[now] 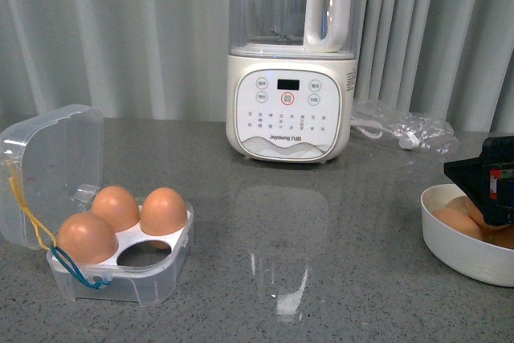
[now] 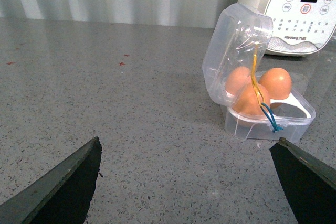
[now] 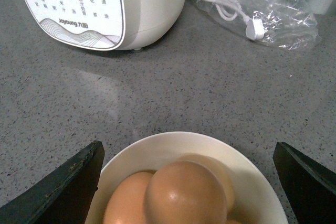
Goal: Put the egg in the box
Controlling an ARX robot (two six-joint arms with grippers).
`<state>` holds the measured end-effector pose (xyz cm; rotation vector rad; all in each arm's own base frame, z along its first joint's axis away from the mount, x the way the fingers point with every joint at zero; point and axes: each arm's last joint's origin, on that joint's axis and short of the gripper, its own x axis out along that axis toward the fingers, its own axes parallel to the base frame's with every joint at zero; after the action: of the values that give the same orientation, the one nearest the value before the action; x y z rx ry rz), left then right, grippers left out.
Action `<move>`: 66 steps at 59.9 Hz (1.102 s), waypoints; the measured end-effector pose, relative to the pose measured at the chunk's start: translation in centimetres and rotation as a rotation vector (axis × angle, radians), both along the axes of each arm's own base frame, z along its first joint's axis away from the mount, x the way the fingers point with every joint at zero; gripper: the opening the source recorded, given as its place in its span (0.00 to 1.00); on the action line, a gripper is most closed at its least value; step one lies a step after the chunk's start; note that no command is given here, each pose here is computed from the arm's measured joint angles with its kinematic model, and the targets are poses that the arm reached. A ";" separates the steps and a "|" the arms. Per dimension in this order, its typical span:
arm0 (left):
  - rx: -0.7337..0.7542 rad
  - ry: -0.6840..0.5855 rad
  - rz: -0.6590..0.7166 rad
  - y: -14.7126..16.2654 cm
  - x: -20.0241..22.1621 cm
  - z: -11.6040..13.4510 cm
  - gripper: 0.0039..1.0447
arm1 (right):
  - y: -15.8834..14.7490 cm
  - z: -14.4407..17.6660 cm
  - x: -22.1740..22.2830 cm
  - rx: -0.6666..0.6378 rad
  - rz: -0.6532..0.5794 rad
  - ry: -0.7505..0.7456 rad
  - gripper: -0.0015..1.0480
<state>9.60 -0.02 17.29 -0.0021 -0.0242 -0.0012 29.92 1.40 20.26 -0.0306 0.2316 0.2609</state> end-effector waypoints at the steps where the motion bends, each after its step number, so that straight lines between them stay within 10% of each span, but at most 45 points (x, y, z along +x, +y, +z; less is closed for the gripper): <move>1: 0.000 0.000 0.000 0.0 0.0 0.0 0.94 | 0.0 0.0 0.1 0.000 0.000 0.001 0.93; 48: 0.000 0.000 0.000 0.0 0.0 0.0 0.94 | 0.0 -1.8 0.4 0.005 0.019 0.037 0.93; 66: 0.000 0.000 0.000 0.0 0.0 0.0 0.94 | -0.2 -1.8 0.3 0.004 0.009 0.040 0.50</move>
<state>9.60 -0.02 17.29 -0.0021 -0.0242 -0.0012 30.27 1.19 18.42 -0.0222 0.2705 0.2714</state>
